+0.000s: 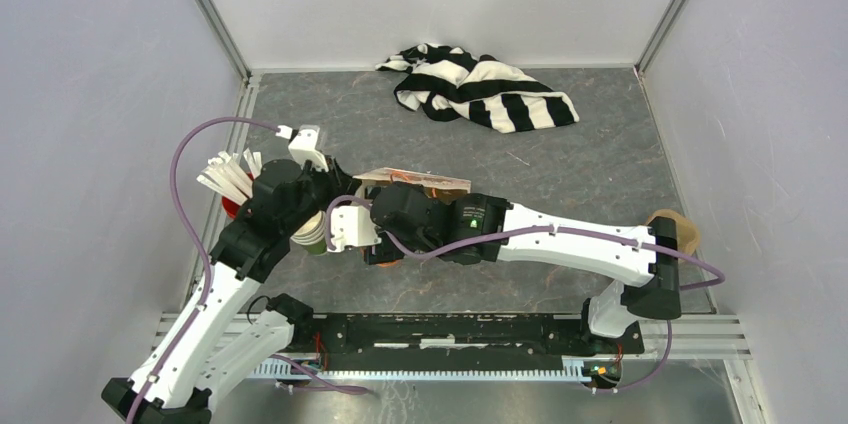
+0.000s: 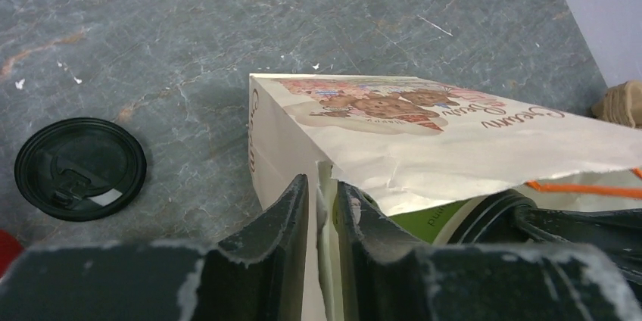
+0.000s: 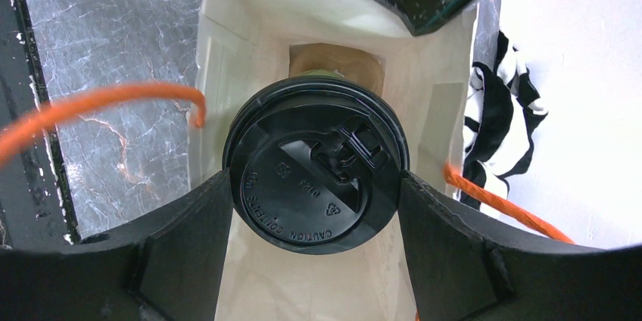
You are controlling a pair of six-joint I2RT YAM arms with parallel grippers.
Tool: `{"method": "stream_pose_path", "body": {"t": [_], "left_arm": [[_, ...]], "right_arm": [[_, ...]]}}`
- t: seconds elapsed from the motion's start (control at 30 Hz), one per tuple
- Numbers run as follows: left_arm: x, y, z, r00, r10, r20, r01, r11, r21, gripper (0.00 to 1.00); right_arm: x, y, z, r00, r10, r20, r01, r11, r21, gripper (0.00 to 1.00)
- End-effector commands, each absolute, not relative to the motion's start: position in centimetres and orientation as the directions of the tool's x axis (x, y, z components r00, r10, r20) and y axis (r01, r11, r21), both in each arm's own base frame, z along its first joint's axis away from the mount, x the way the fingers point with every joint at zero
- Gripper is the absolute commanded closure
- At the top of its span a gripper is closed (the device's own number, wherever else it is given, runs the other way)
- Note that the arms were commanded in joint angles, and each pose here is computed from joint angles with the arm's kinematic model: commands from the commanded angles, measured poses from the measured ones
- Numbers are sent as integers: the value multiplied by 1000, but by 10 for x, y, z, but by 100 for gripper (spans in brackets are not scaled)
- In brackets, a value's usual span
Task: Pack the takeout coffee
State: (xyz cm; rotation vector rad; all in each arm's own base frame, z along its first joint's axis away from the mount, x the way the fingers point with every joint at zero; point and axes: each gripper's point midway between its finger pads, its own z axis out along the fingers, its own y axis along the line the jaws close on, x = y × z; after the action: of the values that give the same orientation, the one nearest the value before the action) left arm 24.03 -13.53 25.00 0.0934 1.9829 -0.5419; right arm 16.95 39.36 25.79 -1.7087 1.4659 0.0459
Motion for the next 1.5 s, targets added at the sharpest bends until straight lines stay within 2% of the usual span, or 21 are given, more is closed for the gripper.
{"method": "stream_pose_path", "body": {"t": [0.0, 0.17, 0.27, 0.43, 0.63, 0.87, 1.17, 1.47], "left_arm": [[247, -141, 270, -377, -100, -921, 380, 890, -252, 73], [242, -141, 252, -440, -61, -896, 368, 898, -242, 63], [239, -141, 244, -468, -53, -882, 362, 899, -246, 61], [243, -139, 243, -466, -39, -884, 343, 913, -221, 65], [248, -134, 243, -450, 9, -893, 318, 936, -151, 76], [245, -139, 253, -389, -17, -921, 349, 922, -165, 86], [250, -146, 248, -351, 13, -936, 385, 913, -132, 93], [239, -147, 244, -357, 5, -934, 405, 902, -150, 97]], "right_arm": [[171, 404, 271, 295, -770, -565, -826, 92, -556, 83], [171, 413, 270, 281, -756, -591, -834, 113, -541, 83], [172, 415, 270, 273, -749, -604, -836, 126, -535, 83], [172, 416, 269, 263, -748, -609, -836, 139, -531, 83], [176, 408, 273, 256, -762, -595, -829, 143, -540, 83], [183, 382, 272, 268, -825, -498, -797, 100, -595, 83], [192, 370, 267, 283, -861, -422, -773, 56, -632, 83], [188, 381, 258, 283, -848, -448, -803, 47, -595, 84]]}}
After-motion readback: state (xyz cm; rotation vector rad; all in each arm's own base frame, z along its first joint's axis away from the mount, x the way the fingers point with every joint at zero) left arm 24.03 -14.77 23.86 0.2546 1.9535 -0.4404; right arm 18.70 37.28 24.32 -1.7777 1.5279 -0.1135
